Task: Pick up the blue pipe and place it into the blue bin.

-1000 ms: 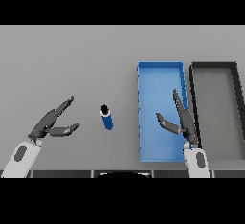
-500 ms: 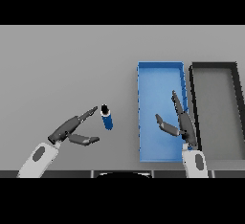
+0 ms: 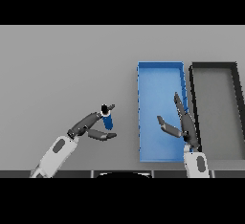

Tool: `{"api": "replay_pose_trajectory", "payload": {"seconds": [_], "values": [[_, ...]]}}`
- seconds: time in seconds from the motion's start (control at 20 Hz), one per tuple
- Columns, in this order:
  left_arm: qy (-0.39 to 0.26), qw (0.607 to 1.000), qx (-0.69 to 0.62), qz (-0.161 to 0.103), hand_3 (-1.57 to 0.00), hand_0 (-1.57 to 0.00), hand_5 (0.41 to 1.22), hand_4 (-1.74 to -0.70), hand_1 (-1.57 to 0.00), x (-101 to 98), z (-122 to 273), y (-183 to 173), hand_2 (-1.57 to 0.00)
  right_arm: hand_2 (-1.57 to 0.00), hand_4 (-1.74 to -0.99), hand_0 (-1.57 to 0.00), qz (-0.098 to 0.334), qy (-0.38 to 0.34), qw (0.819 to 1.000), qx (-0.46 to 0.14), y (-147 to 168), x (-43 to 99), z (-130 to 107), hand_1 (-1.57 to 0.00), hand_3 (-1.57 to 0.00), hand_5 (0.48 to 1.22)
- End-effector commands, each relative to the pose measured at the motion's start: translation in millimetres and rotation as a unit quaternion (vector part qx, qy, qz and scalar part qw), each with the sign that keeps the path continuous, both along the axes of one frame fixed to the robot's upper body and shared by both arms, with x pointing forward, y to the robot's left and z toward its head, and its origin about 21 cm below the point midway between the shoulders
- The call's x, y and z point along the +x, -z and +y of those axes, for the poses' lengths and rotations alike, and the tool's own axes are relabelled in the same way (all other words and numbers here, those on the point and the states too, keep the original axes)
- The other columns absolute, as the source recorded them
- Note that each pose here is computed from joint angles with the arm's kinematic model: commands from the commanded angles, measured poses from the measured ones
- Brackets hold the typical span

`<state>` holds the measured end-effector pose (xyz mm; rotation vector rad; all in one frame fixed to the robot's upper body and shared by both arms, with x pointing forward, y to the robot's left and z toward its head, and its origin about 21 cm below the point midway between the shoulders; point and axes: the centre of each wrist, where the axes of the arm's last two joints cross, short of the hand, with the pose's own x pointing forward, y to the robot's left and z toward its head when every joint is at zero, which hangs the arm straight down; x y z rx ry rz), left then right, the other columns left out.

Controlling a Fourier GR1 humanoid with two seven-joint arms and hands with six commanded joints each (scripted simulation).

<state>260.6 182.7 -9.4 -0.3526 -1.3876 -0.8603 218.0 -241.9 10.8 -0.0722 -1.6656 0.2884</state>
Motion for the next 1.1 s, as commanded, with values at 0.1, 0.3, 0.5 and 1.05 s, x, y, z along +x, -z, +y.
{"api": "replay_pose_trajectory", "payload": {"seconds": [0.1,0.3,0.5,1.05], "values": [[0.01,1.0,-0.022,-0.01,0.0,0.0,0.459,-1.08,0.0,6.3,-10,9,0.0,0.0,-1.264,0.0,-0.005,0.002,1.0,-0.001,0,3.1,-3,0.0,0.0,0.598],[-0.004,0.997,-0.074,0.009,-0.26,-0.02,0.607,-1.21,-0.16,11.0,-25,16,-0.29,0.0,-1.261,0.0,-0.002,0.0,1.0,0.0,1,2.2,-2,0.0,0.0,0.6],[-0.023,0.994,-0.109,0.02,-1.0,-0.85,0.969,-1.48,-0.94,7.0,-37,20,-1.01,0.0,-1.261,0.0,-0.006,-0.002,1.0,-0.001,0,2.2,-5,0.0,0.0,0.609],[0.005,0.984,-0.165,-0.071,-1.43,-1.51,1.199,-1.71,-1.52,-0.8,-56,-13,-1.52,0.0,-1.249,0.0,-0.006,-0.006,1.0,-0.006,0,2.8,1,0.0,0.0,0.629]]}}
